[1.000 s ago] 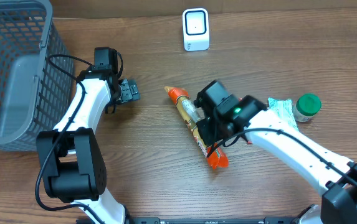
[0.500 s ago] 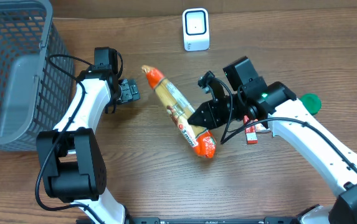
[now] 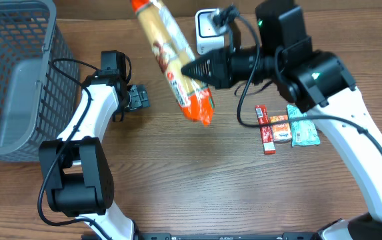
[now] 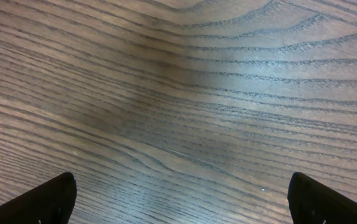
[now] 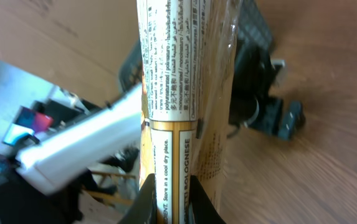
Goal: Scan the item barcode
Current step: 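Lift the pasta packet upright and carry it to the white scanner, then hold the pasta packet in front of the scanner window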
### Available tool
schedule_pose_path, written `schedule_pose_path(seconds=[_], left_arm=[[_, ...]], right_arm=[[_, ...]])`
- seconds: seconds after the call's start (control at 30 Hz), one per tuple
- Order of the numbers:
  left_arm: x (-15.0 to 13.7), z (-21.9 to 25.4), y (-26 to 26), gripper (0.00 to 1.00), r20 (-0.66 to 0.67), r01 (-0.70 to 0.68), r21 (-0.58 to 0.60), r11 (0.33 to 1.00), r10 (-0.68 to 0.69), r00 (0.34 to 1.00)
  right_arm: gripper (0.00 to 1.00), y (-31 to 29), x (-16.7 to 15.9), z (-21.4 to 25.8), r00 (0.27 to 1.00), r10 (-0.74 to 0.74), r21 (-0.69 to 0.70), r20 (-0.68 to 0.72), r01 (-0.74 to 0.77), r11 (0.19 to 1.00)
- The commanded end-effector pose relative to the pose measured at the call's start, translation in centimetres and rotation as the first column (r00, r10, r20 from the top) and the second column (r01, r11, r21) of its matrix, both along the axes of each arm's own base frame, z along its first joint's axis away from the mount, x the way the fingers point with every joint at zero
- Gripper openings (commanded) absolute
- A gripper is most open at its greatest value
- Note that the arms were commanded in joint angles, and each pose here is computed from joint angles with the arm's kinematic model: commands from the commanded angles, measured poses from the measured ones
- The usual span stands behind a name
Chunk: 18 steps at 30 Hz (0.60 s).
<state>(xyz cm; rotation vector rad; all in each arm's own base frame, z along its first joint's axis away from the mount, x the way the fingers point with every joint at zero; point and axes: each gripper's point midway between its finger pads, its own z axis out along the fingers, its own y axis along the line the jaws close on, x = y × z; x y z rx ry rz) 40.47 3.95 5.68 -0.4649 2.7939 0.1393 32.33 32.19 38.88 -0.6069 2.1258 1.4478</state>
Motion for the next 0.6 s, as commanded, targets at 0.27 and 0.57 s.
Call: schedule_pose_path(seconds=[0.27, 0.57], left_arm=[[0.7, 1.2, 0.4, 1.0, 0.034, 0.002, 0.017, 1.0, -0.003, 0.999], [0.7, 1.2, 0.4, 1.0, 0.034, 0.002, 0.016, 1.0, -0.003, 0.999]], right_arm=[[0.03, -0.7, 11.6, -5.4, 0.991, 0.049, 0.196, -0.128, -0.023, 0.98], [0.03, -4.8, 19.5, -12.7, 0.96, -0.012, 0.27, -0.28, 0.091, 0.959]])
